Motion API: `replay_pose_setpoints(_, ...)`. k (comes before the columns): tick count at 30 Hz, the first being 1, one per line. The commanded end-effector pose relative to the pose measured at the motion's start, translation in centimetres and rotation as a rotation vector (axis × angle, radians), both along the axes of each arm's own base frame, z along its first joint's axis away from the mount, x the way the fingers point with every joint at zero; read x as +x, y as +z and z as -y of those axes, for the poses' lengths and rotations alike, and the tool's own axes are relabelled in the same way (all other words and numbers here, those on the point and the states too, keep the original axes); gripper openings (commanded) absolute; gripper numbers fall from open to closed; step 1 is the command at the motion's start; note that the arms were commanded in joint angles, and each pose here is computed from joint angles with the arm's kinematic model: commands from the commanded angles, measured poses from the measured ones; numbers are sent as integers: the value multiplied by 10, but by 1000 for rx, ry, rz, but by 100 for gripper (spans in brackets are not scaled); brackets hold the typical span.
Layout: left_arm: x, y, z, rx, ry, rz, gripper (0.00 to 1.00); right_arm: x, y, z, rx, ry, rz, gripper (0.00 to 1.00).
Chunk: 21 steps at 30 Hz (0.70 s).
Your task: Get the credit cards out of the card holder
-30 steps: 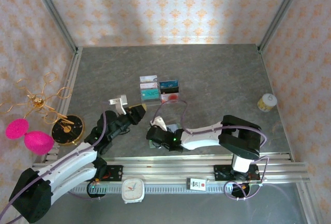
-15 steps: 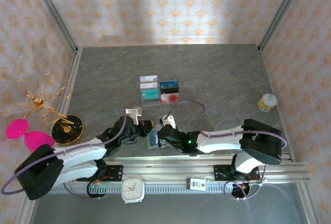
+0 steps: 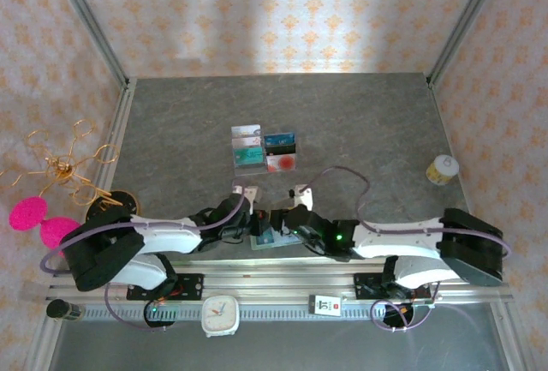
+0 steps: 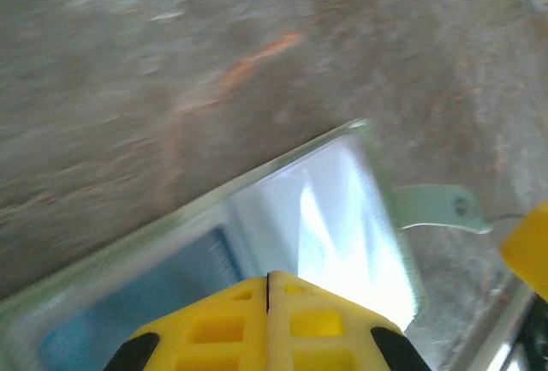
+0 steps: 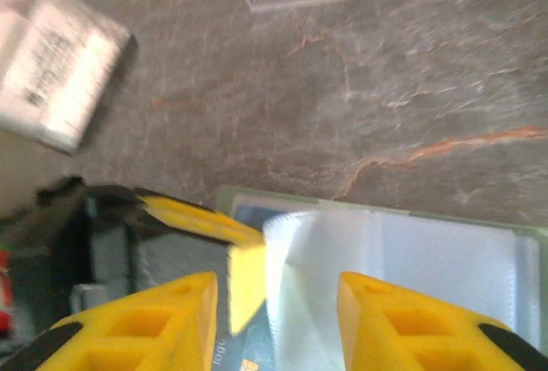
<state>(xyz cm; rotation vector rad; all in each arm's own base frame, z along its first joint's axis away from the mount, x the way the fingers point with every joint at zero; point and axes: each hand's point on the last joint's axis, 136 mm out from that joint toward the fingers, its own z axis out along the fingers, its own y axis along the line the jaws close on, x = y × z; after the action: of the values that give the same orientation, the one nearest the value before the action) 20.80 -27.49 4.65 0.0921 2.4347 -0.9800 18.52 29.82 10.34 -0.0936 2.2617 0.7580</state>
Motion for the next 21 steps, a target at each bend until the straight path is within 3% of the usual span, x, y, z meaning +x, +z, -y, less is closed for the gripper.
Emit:
replay_pose_setpoints(1, 1, 14, 30, -31, -86, 29, 6, 6, -5, 27, 1, -95, -9, 41)
replay_pose_setpoints(7, -6, 11, 74, -41, -220, -2, 9, 6, 6, 54, 35, -157, -2, 41)
replay_pose_setpoints(10, -1, 23, 80, -68, -207, 18, 10, 5, 12, 62, 63, -170, 1, 41)
replay_pose_setpoints(16, 17, 46, 29, -97, -20, 85, 14, 0, 22, 52, 88, -84, -9, 34)
replay_pose_setpoints(21, 10, 30, -22, -39, 75, 62, 4, -9, 24, 13, 129, 124, -93, 22)
